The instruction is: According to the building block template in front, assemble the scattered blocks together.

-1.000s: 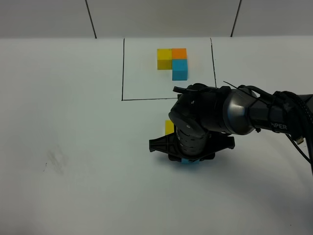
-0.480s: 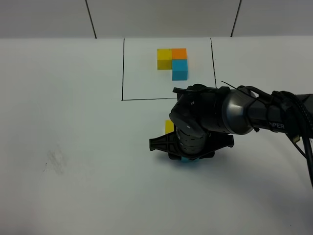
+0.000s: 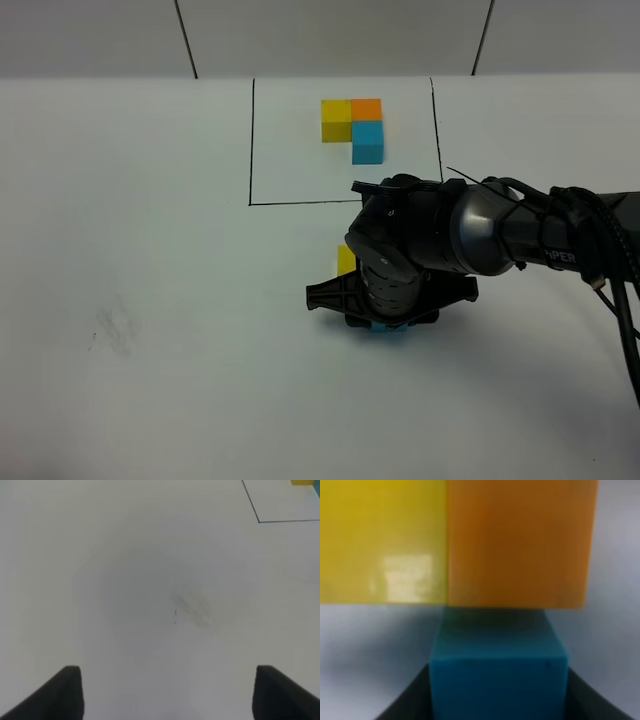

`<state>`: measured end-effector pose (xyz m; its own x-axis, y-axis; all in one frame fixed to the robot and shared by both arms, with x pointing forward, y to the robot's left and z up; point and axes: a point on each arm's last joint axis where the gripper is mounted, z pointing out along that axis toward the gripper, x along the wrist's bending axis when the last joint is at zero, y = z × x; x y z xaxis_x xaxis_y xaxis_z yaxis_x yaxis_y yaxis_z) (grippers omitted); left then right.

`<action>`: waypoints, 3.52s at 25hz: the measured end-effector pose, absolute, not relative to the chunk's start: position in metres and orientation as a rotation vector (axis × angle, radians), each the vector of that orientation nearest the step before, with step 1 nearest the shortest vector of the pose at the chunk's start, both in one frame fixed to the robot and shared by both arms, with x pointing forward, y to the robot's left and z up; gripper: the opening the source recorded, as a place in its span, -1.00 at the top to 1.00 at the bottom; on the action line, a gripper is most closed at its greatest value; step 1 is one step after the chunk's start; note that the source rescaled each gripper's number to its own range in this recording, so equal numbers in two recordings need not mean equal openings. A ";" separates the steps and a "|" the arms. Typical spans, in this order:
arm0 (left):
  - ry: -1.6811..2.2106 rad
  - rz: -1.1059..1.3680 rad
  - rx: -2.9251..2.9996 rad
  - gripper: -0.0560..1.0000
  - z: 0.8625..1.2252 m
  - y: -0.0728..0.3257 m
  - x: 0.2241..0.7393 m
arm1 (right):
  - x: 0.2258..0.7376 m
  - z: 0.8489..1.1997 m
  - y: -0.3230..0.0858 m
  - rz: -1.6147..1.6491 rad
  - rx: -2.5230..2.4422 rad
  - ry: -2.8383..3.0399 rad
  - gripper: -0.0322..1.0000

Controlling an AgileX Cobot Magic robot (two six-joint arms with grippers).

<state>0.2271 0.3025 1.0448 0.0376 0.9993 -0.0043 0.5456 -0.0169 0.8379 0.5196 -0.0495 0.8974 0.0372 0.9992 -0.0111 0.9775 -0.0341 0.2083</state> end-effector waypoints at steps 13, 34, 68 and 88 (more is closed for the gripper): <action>1.586 0.855 1.643 -0.02 1.045 0.302 0.227 | 0.524 0.897 -0.053 0.208 2.139 2.066 0.47; 1.586 0.855 1.643 -0.02 1.045 0.302 0.227 | 0.527 0.897 -0.055 0.233 2.133 2.027 0.47; 1.584 0.856 1.645 -0.02 1.045 0.302 0.227 | 0.533 0.908 -0.050 0.219 2.135 2.029 0.43; 1.584 0.857 1.644 -0.02 1.045 0.302 0.227 | 0.529 0.970 -0.057 0.395 1.946 2.131 -0.98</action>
